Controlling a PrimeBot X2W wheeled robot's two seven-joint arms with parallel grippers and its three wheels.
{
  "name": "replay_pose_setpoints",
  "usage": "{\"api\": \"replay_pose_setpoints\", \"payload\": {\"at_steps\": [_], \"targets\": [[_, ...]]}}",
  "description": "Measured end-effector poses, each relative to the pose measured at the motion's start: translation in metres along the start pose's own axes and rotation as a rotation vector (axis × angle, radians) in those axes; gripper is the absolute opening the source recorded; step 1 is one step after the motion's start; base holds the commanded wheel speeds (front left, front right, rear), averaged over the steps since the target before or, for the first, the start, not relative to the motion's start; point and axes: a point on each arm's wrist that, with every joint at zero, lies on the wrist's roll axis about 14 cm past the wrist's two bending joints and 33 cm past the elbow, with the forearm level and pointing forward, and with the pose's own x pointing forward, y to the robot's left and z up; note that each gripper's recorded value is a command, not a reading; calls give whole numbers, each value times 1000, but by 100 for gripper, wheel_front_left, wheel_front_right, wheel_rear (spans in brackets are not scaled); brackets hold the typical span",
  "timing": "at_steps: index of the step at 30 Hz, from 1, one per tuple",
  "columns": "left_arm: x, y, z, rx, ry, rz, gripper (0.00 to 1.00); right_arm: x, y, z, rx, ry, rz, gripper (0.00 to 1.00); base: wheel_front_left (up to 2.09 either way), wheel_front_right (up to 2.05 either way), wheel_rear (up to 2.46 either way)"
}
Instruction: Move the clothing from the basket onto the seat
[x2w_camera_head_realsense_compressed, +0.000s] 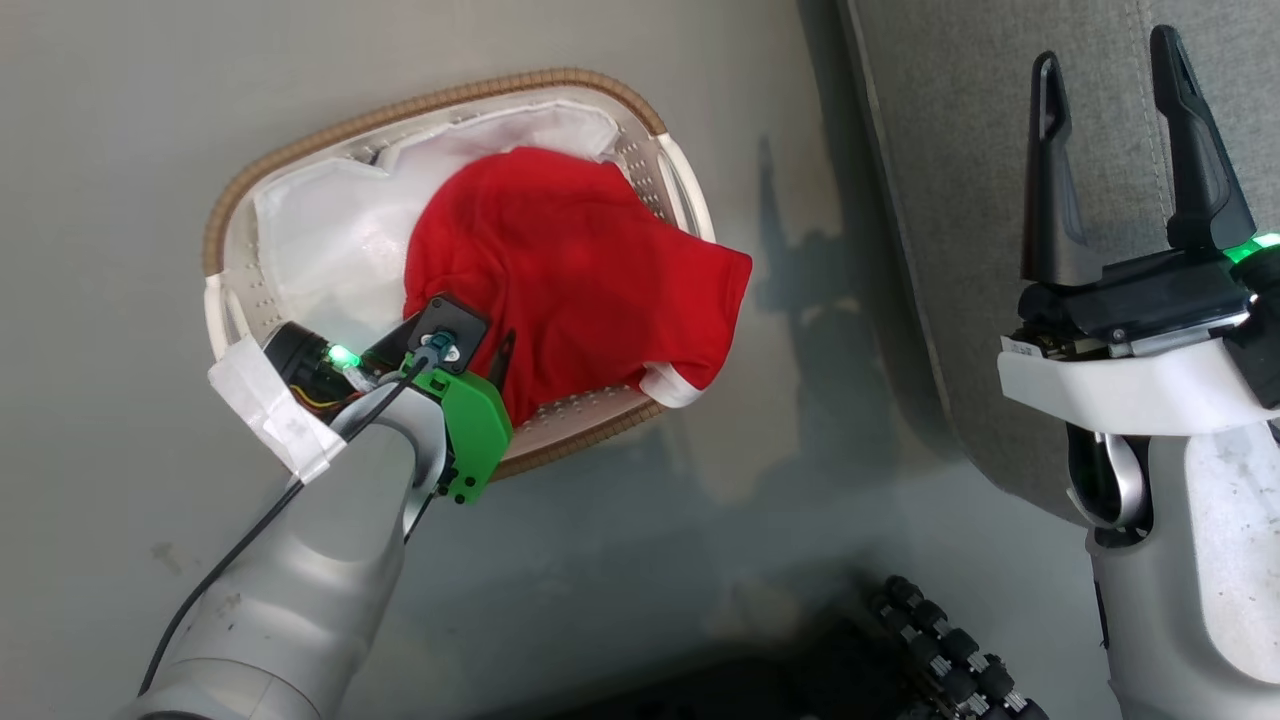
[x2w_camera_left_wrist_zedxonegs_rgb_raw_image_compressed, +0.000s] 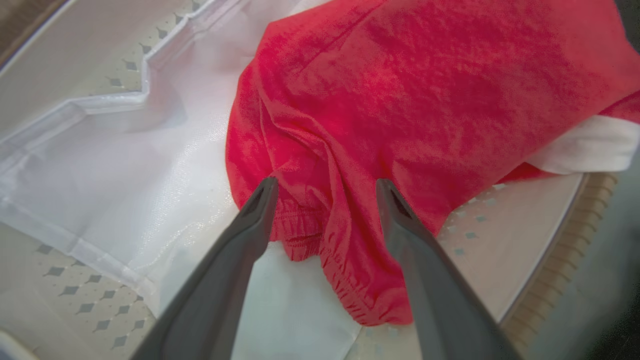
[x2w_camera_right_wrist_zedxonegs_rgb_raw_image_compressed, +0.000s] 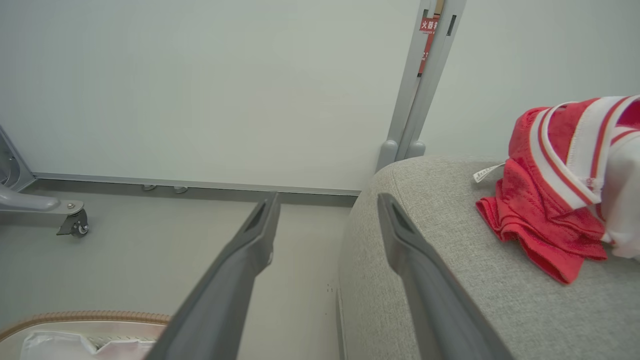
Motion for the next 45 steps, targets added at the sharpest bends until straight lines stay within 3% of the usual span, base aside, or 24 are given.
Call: {"api": "replay_pose_setpoints", "payload": {"at_steps": [11, 12, 14, 16, 22, 30, 38, 45], "targets": [[34, -12, -62, -73, 187, -63, 100, -4, -12, -35, -13, 77, -23, 100, 0, 0, 0], [36, -13, -65, -74, 197, -68, 95, -4, -14, -36, -14, 83, -26, 100, 0, 0, 0], [39, -16, -68, -77, 205, -77, 42, -5, -16, -38, -19, 89, -30, 100, 0, 0, 0], [40, -17, -67, -84, 198, -78, 0, -5, -18, -39, -21, 93, -34, 100, 0, 0, 0], [36, -11, -52, -136, 142, -44, 0, -6, -18, -35, -17, 90, -37, 100, 0, 0, 0], [10, -8, -6, -120, -16, -1, 0, -6, -8, -10, -5, 47, -17, 100, 0, 0, 0], [-34, -25, 48, -30, -178, -3, 0, -29, -6, 5, -18, 70, -24, 100, 0, 0, 0], [-91, -18, 102, 106, -334, 45, 0, -58, 1, 21, 4, 81, -21, 100, 0, 0, 0]]}}
